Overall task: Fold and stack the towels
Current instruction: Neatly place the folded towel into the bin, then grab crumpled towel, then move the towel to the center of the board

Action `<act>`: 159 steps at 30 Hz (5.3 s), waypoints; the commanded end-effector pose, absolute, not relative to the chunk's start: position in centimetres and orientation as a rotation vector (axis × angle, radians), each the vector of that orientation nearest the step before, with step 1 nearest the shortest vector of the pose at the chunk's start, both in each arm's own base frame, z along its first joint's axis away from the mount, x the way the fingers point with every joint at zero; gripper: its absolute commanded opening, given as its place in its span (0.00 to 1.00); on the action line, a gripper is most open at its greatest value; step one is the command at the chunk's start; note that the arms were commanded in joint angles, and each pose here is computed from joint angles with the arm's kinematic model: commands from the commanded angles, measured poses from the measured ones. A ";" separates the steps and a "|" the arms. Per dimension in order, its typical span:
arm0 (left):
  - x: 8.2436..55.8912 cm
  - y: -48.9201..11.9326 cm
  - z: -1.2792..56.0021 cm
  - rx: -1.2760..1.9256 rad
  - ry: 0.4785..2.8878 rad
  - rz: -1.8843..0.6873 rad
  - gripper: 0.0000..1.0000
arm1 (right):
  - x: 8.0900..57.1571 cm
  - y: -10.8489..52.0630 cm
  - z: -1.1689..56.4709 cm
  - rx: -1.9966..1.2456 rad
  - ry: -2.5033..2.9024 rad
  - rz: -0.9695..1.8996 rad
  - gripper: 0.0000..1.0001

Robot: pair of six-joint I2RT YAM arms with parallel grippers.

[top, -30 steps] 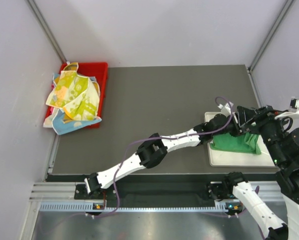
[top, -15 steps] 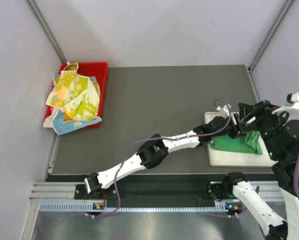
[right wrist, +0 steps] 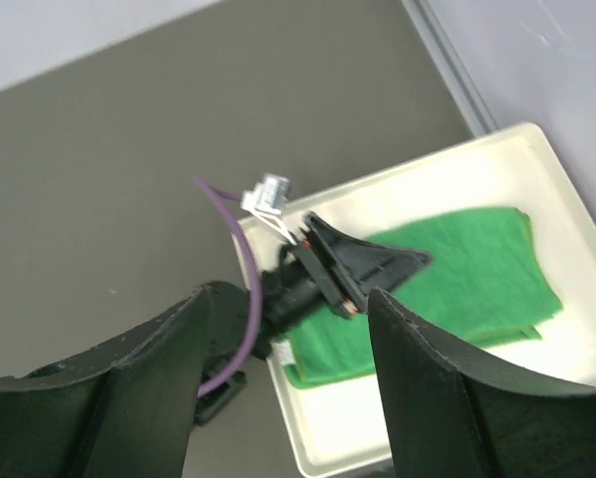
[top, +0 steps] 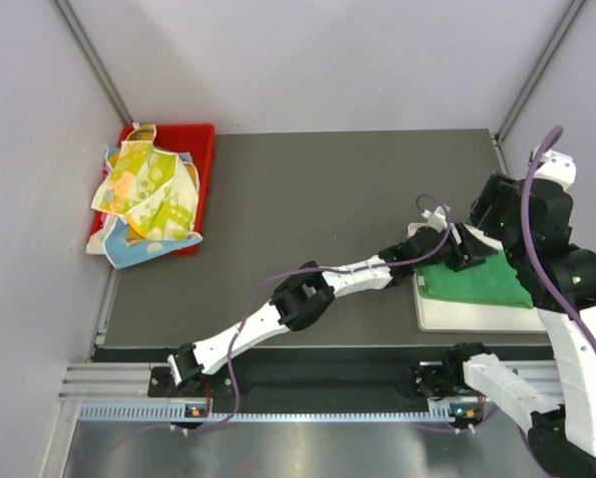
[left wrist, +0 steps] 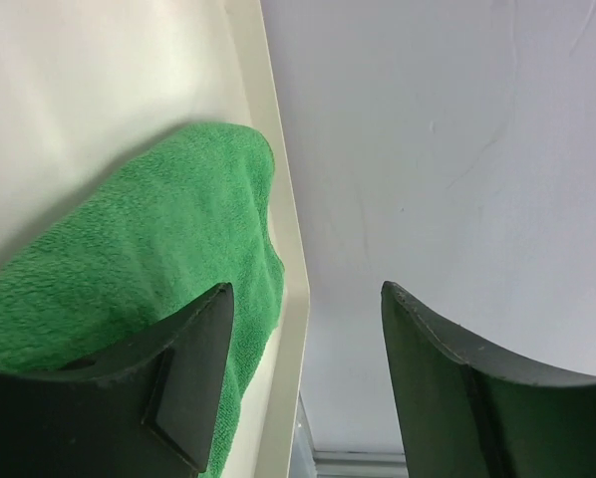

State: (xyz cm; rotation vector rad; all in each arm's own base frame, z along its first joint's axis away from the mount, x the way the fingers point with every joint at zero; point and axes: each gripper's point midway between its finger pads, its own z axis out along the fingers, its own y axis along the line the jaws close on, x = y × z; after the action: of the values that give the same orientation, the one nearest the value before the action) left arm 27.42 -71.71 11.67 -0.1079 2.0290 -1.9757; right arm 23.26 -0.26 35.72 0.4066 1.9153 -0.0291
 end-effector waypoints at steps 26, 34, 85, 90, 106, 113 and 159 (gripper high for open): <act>26.8 -66.5 18.6 0.117 2.035 -1.910 0.54 | 24.8 -4.6 31.5 0.523 2.107 -0.074 0.69; 27.8 -60.4 15.8 0.028 2.193 -1.578 0.52 | 27.1 -3.4 31.1 0.517 2.103 0.049 0.70; 51.8 11.5 15.2 -0.878 1.879 0.662 0.58 | 36.7 27.0 15.8 -0.161 2.255 0.688 0.70; 51.3 11.4 13.2 -0.887 1.911 0.672 0.58 | 36.5 27.6 15.4 -0.172 2.262 0.689 0.70; 51.1 13.1 10.3 -0.976 1.899 0.623 0.34 | 36.1 28.2 14.7 -0.184 2.272 0.671 0.69; 50.9 13.2 11.0 -0.977 1.874 0.590 0.00 | 36.1 28.4 14.8 -0.184 2.265 0.663 0.68; 18.8 -37.1 12.6 0.114 2.312 -0.477 0.00 | 38.4 17.6 16.4 0.012 2.248 0.480 0.69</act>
State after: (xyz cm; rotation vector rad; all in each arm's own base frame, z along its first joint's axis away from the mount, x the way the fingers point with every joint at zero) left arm 22.39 -36.81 14.03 0.1233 2.2251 -0.4221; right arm 38.70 16.71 15.23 0.0834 2.2792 0.4319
